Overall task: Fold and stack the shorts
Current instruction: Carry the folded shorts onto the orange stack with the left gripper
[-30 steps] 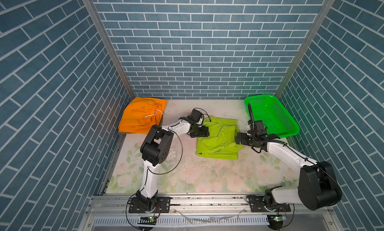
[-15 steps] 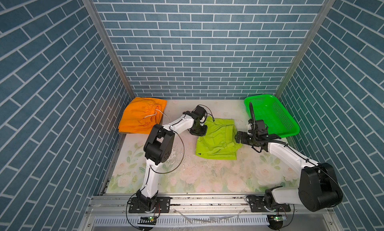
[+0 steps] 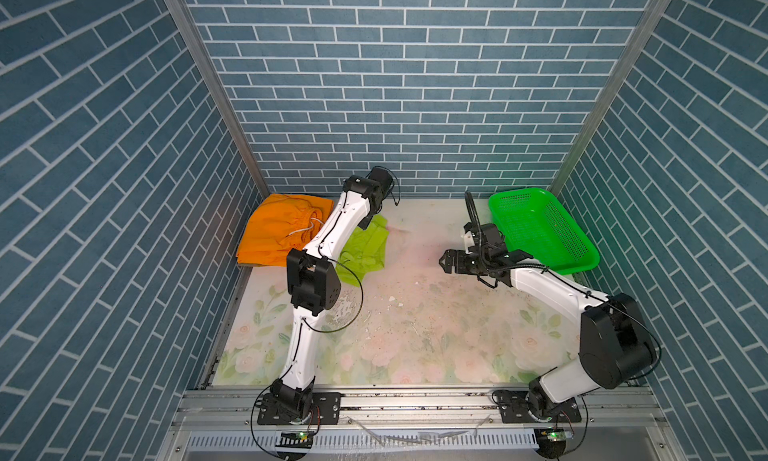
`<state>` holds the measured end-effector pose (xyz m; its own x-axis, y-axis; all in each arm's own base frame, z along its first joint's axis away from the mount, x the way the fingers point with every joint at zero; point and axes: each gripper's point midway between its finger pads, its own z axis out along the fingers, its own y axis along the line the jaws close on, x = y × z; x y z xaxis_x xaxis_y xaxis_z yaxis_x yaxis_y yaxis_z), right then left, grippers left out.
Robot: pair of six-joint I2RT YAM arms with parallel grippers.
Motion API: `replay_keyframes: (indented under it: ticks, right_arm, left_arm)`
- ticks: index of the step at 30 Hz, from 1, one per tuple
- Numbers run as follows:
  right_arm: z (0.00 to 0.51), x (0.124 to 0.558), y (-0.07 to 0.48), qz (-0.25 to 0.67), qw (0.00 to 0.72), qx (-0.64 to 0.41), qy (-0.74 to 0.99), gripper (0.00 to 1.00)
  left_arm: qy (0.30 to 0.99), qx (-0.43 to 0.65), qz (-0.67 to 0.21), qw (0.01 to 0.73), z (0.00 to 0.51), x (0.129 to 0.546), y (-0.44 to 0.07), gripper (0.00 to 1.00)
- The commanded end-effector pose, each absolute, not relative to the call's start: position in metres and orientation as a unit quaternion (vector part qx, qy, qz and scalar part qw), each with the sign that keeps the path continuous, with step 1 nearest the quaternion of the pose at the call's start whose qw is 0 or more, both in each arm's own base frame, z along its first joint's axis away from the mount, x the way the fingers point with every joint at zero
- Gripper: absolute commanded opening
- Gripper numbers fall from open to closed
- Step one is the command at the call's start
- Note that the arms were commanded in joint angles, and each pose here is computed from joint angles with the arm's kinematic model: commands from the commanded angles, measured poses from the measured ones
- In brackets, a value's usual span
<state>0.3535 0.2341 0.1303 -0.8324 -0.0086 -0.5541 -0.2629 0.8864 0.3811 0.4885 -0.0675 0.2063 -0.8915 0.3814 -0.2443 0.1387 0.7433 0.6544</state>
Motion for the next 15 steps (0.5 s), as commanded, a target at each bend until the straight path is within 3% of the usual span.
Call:
replay_keyframes:
  ticks: [1,15]
  right_arm:
    - [0.139,0.355,0.260,0.252,0.277,-0.086,0.923,0.99]
    - [0.139,0.367,0.299,0.277,0.259,-0.109,0.919,0.98]
  left_arm:
    - [0.887,0.126,0.401,0.191,0.247,0.490,-0.019,0.00]
    - [0.870,0.112,0.384,0.287,0.301,0.511,0.014,0.00]
